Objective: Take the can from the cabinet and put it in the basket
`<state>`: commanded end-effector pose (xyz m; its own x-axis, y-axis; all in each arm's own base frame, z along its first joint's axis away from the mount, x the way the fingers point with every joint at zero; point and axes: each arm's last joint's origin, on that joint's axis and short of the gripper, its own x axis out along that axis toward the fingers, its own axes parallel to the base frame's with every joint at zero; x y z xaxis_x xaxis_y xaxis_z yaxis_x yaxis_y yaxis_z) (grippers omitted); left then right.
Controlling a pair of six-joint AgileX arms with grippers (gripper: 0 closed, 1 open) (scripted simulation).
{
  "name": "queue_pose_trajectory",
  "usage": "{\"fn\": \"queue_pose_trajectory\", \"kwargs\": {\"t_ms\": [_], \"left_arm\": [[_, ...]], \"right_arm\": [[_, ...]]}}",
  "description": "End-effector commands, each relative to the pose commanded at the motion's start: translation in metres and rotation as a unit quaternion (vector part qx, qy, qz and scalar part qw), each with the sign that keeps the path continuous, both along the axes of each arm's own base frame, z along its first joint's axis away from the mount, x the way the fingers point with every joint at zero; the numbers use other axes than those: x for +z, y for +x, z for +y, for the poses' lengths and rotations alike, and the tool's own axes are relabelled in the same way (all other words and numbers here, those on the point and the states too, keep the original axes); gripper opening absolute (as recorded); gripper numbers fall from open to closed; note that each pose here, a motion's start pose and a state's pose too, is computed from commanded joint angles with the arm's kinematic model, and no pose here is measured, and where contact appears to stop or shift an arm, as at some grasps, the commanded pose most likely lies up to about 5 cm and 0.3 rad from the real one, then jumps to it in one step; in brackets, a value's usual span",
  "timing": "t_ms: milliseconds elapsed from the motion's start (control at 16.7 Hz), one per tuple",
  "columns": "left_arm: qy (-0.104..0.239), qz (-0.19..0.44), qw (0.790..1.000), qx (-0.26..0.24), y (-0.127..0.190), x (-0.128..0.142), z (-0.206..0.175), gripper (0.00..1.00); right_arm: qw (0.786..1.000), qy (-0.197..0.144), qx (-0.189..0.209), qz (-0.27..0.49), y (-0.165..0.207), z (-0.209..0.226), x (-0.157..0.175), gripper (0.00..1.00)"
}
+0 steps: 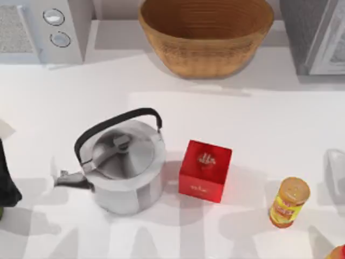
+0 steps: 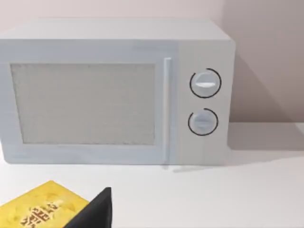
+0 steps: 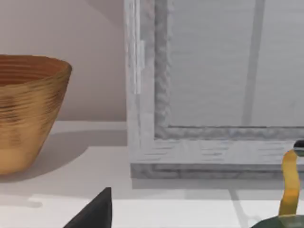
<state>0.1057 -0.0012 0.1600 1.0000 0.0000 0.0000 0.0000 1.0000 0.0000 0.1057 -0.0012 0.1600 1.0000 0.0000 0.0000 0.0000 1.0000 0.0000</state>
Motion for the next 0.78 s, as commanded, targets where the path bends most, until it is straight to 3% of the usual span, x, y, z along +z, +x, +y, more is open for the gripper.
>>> {"fn": "queue_pose_trajectory", "kwargs": {"t_ms": [180,360,780], "left_arm": [[0.000,0.000,1.000,0.000,0.000,0.000,0.000,1.00],[0.000,0.000,1.000,0.000,0.000,0.000,0.000,1.00],[0.000,0.000,1.000,0.000,0.000,0.000,0.000,1.00]], "right_arm": [[1.000,0.000,-0.001,0.000,0.000,0.000,0.003,1.00],[1.000,0.000,-0.002,0.005,0.000,0.001,0.027,1.00],[1.000,-0.001,-0.002,0.012,0.022,0.008,0.155,1.00]]}}
